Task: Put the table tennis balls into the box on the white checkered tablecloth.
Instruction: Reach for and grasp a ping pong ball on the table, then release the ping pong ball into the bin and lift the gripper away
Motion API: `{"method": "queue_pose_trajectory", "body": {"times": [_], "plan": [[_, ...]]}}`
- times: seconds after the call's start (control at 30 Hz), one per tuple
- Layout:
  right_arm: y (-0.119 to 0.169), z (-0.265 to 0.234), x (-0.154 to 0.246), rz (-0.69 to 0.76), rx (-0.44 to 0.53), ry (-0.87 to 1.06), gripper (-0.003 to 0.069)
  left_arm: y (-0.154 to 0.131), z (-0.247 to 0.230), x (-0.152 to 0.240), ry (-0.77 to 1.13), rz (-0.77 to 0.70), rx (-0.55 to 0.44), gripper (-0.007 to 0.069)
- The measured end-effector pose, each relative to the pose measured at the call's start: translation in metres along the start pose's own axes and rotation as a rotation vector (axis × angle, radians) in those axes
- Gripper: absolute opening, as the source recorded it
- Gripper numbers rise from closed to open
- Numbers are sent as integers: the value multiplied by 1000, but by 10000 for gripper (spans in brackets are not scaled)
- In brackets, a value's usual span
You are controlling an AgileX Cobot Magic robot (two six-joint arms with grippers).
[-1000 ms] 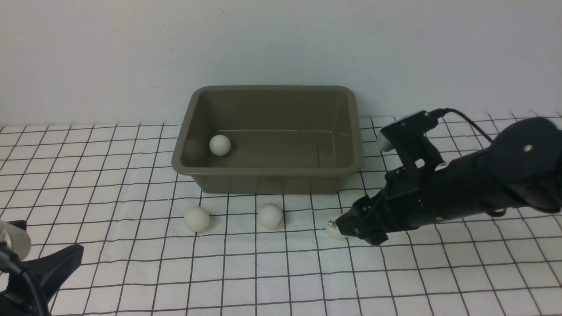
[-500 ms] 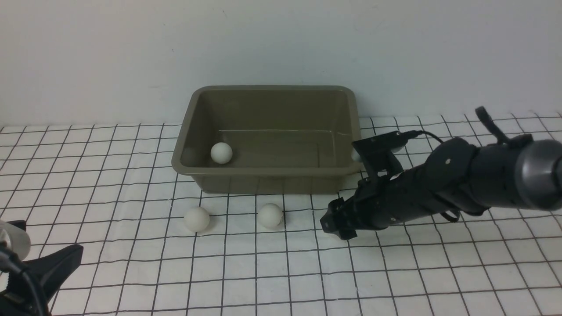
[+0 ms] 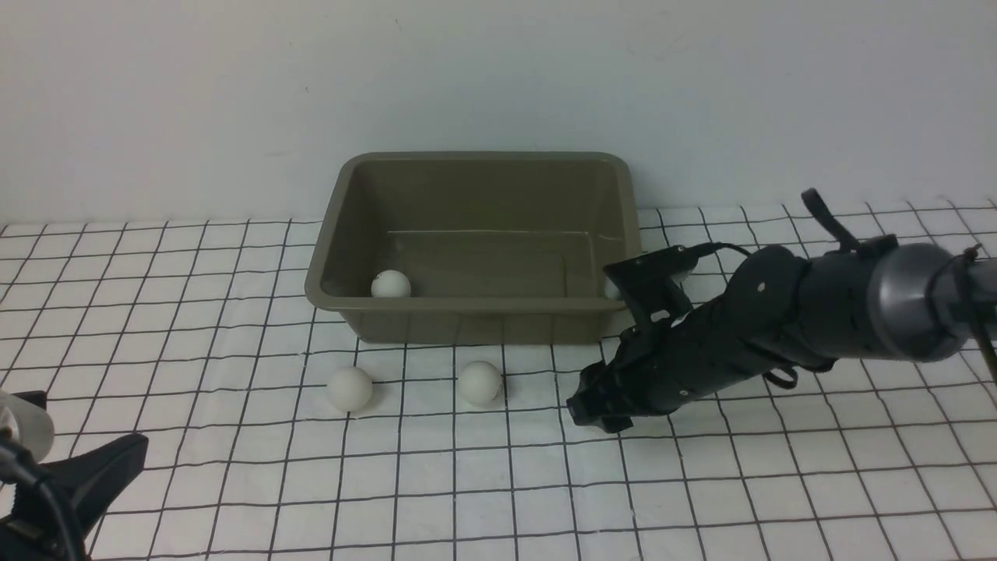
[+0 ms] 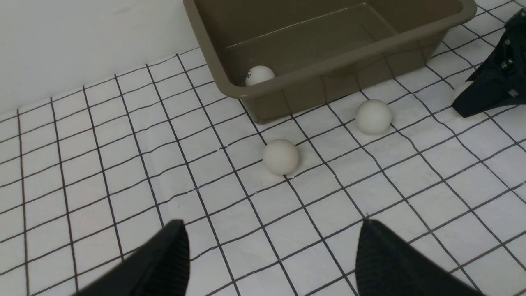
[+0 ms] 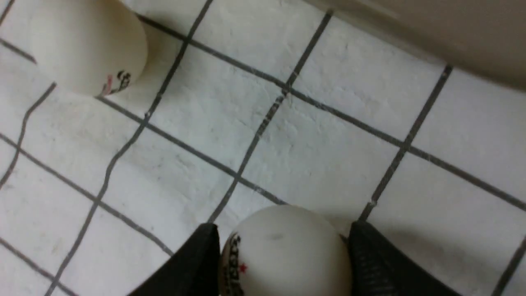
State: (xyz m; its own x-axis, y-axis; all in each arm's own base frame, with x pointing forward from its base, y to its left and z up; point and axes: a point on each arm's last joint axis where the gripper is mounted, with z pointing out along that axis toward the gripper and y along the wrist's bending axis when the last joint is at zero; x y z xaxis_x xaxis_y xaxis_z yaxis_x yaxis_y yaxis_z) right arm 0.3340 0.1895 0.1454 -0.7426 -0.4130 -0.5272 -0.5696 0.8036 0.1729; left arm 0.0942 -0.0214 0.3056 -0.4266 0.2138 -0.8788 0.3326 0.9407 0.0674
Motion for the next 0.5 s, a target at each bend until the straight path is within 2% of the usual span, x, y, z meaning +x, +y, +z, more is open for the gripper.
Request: {"method": "queue_pose_trajectory", "body": {"times": [0.3,0.37,0.5], "plan": [[-4,-71,-8,-134,95,42,362,0,0,0,1,0,1,489],[-4,-96,-14,-181,138,-5,362,0,0,0,1,0,1,489],[-1,-108,-24,-200,143,-100,362,0,0,0,2,-1,2,489]]}}
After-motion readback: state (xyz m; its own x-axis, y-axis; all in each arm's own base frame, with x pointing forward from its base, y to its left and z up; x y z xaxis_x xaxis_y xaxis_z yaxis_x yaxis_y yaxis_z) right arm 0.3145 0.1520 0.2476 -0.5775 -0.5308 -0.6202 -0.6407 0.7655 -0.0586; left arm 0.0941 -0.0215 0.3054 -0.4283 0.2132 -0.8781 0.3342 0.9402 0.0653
